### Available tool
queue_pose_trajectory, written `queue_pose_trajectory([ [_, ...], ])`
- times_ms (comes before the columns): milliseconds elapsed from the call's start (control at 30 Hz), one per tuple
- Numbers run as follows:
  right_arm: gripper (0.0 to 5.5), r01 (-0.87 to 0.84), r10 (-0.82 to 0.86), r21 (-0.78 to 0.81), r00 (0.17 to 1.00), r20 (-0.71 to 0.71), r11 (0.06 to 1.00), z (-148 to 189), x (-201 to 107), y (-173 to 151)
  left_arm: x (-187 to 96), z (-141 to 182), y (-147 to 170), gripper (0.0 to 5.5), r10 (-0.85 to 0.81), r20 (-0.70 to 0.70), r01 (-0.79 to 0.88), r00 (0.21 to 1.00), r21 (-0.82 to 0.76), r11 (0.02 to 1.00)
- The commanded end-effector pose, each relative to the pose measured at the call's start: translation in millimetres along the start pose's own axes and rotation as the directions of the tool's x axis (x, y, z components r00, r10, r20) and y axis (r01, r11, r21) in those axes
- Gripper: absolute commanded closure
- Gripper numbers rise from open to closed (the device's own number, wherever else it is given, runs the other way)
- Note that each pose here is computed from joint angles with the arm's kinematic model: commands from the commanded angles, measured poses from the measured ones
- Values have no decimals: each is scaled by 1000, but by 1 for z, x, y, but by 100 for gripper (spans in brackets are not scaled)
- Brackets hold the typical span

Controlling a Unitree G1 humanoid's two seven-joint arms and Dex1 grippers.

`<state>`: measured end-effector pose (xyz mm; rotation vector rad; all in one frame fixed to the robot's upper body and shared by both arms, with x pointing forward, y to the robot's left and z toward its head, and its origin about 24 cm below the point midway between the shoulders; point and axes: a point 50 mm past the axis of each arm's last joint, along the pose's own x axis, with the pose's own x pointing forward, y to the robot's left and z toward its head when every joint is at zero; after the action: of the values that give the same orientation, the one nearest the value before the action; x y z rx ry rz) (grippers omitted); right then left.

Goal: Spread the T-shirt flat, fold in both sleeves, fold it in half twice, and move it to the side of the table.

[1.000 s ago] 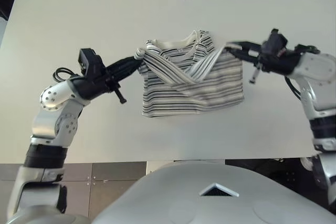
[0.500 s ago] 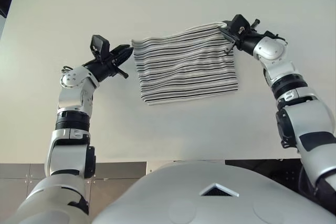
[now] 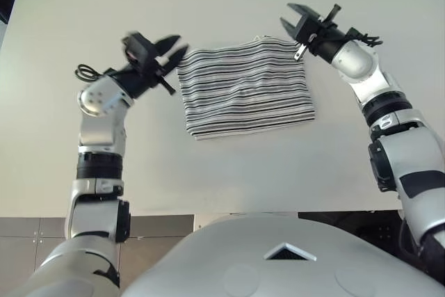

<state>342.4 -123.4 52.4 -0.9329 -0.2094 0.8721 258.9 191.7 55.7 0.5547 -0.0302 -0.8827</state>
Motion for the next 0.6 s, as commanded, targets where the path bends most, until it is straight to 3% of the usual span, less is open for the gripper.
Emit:
queue_pose_trajectory([
  [33,416,-170,166,-139,985,-38,976,-4,-3,20,5,13,-37,437,-208,-42,207,977,398,894],
  [267,416,-393,389,-212,919,-61,895,-5,-7,44,-1,7,-68,437,-410,-134,384,902,683,621],
  [433,416,-644,638,-182,764,-97,743,-11,-35,60,-8,-23,-39,437,-332,-374,488,866,775,401],
  [600,416,-755,764,-120,642,68,645,27,-49,75,-3,-36,-18,437,-269,-446,504,854,836,217],
])
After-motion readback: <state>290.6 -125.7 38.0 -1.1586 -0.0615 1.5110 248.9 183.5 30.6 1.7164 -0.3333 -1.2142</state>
